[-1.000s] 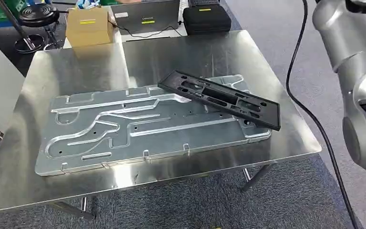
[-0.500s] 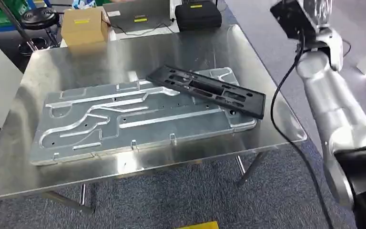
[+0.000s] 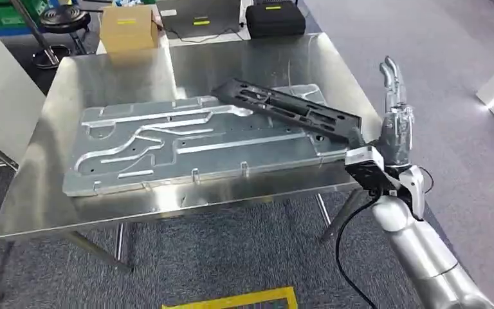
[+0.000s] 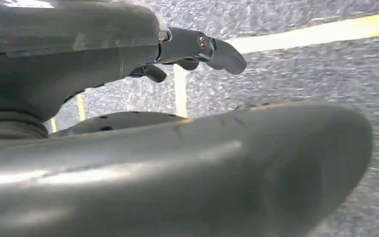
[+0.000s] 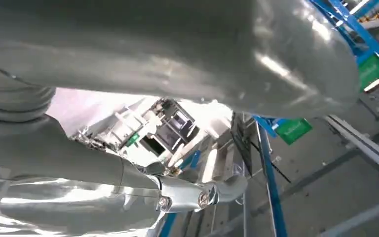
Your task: Take the parts from the cabinet and place them on the table.
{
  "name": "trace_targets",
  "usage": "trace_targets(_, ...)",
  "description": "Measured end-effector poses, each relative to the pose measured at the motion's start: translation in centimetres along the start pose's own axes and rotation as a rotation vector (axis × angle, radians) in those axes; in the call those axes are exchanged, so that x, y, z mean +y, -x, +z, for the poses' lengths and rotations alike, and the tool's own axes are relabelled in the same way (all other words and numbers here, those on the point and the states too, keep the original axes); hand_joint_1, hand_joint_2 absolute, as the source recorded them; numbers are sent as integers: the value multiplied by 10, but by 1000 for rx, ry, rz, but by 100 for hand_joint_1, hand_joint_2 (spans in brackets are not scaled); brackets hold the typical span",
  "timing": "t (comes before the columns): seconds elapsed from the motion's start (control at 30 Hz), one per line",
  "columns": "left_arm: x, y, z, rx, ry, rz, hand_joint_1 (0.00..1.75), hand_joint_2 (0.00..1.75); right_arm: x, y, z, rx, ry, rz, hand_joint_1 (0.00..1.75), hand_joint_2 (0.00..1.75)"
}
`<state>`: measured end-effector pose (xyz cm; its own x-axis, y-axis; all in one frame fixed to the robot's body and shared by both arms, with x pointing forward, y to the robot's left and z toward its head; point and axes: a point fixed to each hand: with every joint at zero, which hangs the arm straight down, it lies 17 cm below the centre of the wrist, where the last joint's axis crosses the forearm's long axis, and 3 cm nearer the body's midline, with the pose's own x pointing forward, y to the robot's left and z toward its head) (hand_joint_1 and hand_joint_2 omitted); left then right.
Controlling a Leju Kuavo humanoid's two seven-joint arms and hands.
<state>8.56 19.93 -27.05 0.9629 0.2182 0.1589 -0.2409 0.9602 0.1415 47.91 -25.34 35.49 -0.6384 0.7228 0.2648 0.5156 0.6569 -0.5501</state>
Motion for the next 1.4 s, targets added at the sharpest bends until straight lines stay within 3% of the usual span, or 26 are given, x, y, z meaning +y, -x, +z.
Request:
trace_targets(0.23,0,-1,0,-2,-1,1,0,0,-7,-10,2,-18,15,-11,0,0)
trace_targets(0.4,3,3,-1,-2,-13,-6,0,0,9,-37,44,-23,0,-43,0,0)
trace_targets(0.67,11,-3,-3,-27,-24,-51,0,0,44,-72,116,157,-15,-219,0,0)
trace_targets(0.9,28,-6,-8,-21,-62,-158,0,0,53,-63,147,315,-31,-315,0,0)
trace_targets(1.4,40,-16,-10,-83,-86,-313,0,0,57,-20,185,516,15,-400,0,0)
